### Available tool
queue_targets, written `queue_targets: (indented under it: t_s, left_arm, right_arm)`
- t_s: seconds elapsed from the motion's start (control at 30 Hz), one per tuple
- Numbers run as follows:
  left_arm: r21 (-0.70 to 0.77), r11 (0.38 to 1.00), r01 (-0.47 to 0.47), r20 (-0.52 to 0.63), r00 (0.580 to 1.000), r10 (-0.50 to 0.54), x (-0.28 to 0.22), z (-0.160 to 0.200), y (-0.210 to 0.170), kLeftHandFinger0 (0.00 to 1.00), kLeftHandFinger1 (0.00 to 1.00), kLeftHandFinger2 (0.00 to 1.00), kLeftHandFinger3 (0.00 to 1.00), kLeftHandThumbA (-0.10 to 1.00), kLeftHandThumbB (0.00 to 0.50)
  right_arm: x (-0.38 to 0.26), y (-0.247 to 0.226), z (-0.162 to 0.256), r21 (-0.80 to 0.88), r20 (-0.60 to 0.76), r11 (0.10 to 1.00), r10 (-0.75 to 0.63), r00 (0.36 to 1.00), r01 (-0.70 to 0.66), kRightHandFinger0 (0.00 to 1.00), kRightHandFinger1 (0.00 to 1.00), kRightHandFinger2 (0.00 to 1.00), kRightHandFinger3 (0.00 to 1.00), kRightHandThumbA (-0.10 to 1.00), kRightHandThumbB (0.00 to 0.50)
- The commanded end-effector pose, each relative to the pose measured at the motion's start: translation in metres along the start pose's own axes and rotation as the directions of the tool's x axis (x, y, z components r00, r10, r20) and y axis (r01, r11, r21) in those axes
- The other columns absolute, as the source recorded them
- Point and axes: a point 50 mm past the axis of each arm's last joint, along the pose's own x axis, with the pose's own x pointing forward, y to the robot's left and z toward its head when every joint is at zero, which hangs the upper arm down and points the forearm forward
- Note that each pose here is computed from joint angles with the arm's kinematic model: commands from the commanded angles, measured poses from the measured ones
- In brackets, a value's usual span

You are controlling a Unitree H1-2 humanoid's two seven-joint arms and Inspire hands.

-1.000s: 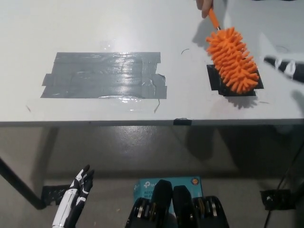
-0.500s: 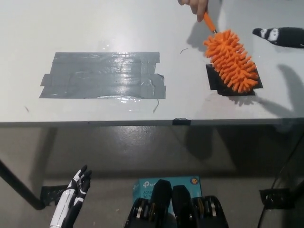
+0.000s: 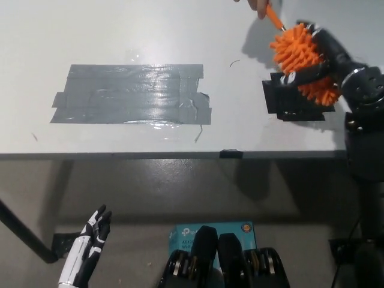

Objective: A person hands an oraange duster to the robot and the robot grabs it with its right hand and places it on the black marked spot infron tof it on the desk

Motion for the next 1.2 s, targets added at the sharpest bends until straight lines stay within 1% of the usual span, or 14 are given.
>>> queue_targets:
  t_s: [0.0,0.3,0.37,0.4,0.43,0.47,0.57,0.67,0.7,0.8,0.9,0.97,1.03,1.17]
  left_arm:
    - [0.025,1.000,0.006,0.071,0.997,-0.008,0.002,0.013,0.008,1.00,1.00,1.00,1.00,0.89,0.233]
    - [0.026,1.000,0.001,0.095,0.996,-0.003,0.003,0.018,0.013,1.00,1.00,1.00,1.00,0.88,0.226]
    - [0.025,1.000,0.002,0.094,0.996,-0.004,0.001,0.017,0.014,1.00,1.00,1.00,1.00,0.87,0.220]
    - [0.022,1.000,0.002,0.088,0.996,-0.004,-0.004,0.015,0.014,1.00,1.00,1.00,1.00,0.86,0.224]
    - [0.017,1.000,0.002,0.085,0.996,-0.003,-0.006,0.013,0.014,1.00,1.00,1.00,1.00,0.86,0.227]
    - [0.012,1.000,0.003,0.077,0.997,-0.004,-0.011,0.011,0.014,1.00,1.00,1.00,1.00,0.86,0.227]
    - [0.013,1.000,0.001,0.081,0.997,-0.002,-0.010,0.011,0.013,1.00,1.00,1.00,1.00,0.87,0.220]
    - [0.020,1.000,0.001,0.088,0.996,-0.003,0.002,0.017,0.013,1.00,1.00,1.00,1.00,0.89,0.232]
    - [0.018,1.000,0.005,0.084,0.996,-0.006,0.001,0.017,0.012,1.00,1.00,1.00,1.00,0.89,0.228]
    - [0.009,1.000,0.011,0.089,0.996,-0.012,0.001,0.017,0.011,1.00,1.00,1.00,1.00,0.88,0.221]
    - [0.007,1.000,0.014,0.090,0.996,-0.014,-0.003,0.014,0.011,1.00,1.00,1.00,1.00,0.88,0.226]
    - [0.007,1.000,0.015,0.091,0.996,-0.016,-0.003,0.013,0.011,1.00,1.00,1.00,1.00,0.88,0.225]
    - [0.008,1.000,0.016,0.091,0.996,-0.017,-0.004,0.012,0.011,1.00,1.00,1.00,1.00,0.89,0.228]
    - [0.002,1.000,0.015,0.089,0.996,-0.015,-0.003,0.012,0.011,1.00,1.00,1.00,1.00,0.90,0.229]
  right_arm:
    - [0.007,-0.010,0.037,-0.004,0.057,1.000,0.023,0.998,-0.023,1.00,1.00,1.00,1.00,0.96,0.346]
    - [0.030,0.008,0.010,-0.110,-0.108,0.987,0.102,0.989,-0.113,1.00,1.00,1.00,1.00,0.99,0.362]
    - [0.033,0.010,0.003,-0.152,-0.144,0.982,0.093,0.985,-0.115,1.00,1.00,1.00,1.00,0.76,0.295]
    - [0.034,0.014,-0.004,-0.158,-0.161,0.982,0.078,0.984,-0.104,1.00,1.00,1.00,1.00,0.43,0.266]
    - [0.033,0.015,-0.008,-0.155,-0.163,0.984,0.059,0.985,-0.084,0.57,0.50,0.51,1.00,0.01,0.179]
    - [0.030,0.019,-0.015,-0.173,-0.161,0.984,0.017,0.987,-0.045,0.04,0.18,0.42,1.00,-0.09,0.247]
    - [0.028,0.020,-0.018,-0.261,-0.144,0.964,-0.084,0.986,0.044,0.00,0.21,0.43,1.00,-0.10,0.149]
    - [0.029,0.010,-0.012,-0.283,-0.107,0.953,-0.140,0.984,0.105,0.04,0.28,0.50,1.00,-0.10,0.152]
    - [0.027,0.008,-0.013,-0.266,-0.092,0.957,-0.146,0.985,0.117,0.05,0.32,0.54,0.78,-0.10,0.132]
    - [0.026,0.005,-0.013,-0.250,-0.078,0.959,-0.160,0.984,0.136,0.00,0.32,0.61,0.71,-0.10,0.128]
    - [0.024,0.007,-0.017,-0.220,-0.051,0.961,-0.181,0.982,0.166,0.00,0.29,0.56,0.33,-0.10,0.162]
    - [0.023,0.007,-0.018,-0.195,-0.025,0.961,-0.205,0.978,0.197,0.00,0.32,0.64,0.29,-0.10,0.170]
    - [0.021,0.006,-0.021,-0.157,-0.004,0.959,-0.240,0.971,0.236,0.00,0.38,0.70,0.35,-0.10,0.178]
    - [0.006,-0.004,-0.001,-0.083,0.087,0.942,-0.319,0.944,0.326,0.00,0.43,0.82,0.80,-0.10,0.190]
